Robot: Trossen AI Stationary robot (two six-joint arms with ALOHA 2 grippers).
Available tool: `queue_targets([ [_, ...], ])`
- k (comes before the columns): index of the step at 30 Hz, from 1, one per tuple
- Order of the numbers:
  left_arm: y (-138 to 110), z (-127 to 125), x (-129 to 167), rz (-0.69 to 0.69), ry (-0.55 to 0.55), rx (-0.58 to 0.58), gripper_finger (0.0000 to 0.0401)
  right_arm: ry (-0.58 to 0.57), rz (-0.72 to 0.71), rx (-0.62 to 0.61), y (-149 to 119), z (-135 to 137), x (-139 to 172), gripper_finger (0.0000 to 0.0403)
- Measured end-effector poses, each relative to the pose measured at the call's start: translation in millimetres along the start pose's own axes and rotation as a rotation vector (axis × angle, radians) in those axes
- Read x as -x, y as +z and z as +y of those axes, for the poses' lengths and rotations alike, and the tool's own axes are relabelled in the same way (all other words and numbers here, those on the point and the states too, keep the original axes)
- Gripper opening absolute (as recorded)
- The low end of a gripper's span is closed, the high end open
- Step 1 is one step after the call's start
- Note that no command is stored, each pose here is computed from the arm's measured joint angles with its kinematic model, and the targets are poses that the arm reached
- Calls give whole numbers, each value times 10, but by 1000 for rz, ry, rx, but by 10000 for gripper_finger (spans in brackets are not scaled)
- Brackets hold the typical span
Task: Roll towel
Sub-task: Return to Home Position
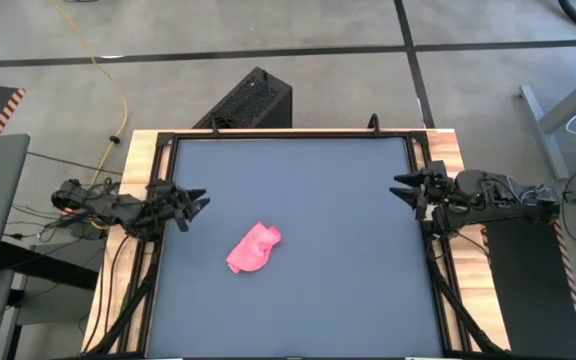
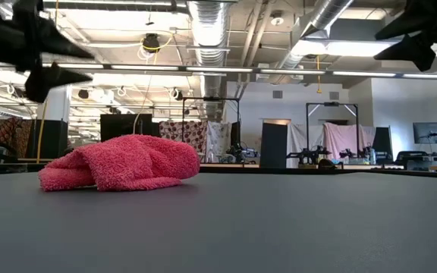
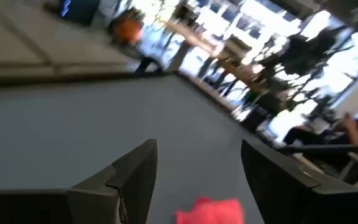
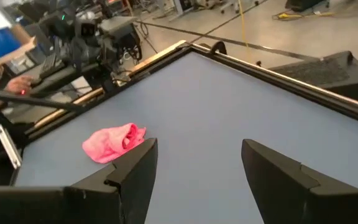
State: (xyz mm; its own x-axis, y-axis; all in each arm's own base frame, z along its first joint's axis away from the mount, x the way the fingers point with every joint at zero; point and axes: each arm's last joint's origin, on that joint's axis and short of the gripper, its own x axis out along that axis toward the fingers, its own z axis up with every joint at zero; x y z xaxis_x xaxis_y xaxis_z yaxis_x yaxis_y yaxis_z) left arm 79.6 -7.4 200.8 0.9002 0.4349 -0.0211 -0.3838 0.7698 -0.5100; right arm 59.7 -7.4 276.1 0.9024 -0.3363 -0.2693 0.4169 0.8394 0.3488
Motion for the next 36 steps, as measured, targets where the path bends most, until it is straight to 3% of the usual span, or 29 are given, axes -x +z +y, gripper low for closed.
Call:
queue_targets([
  [4,-60,62,8,20,71,109,222,-21,28,-45,-28,-19,-3,260],
  [7,-65,45,-4,33,58,107,222,-32,53,-42,-48,-24,-12,260],
  [9,-60,2,-4,83,-48,35,222,-36,70,-23,-64,-31,-11,260],
  [14,-1,-157,28,133,-452,-172,222,20,37,125,-22,2,-11,260],
  [17,40,-202,45,82,-562,-283,222,92,10,190,16,40,-9,260],
  [22,20,-180,34,70,-514,-355,222,183,-62,238,-9,78,-71,260],
  [29,-164,-106,-3,103,-507,-315,222,229,-50,246,-381,37,-361,260],
  [36,-234,-73,-59,-10,-543,-301,222,242,-89,236,-597,-4,-519,260],
])
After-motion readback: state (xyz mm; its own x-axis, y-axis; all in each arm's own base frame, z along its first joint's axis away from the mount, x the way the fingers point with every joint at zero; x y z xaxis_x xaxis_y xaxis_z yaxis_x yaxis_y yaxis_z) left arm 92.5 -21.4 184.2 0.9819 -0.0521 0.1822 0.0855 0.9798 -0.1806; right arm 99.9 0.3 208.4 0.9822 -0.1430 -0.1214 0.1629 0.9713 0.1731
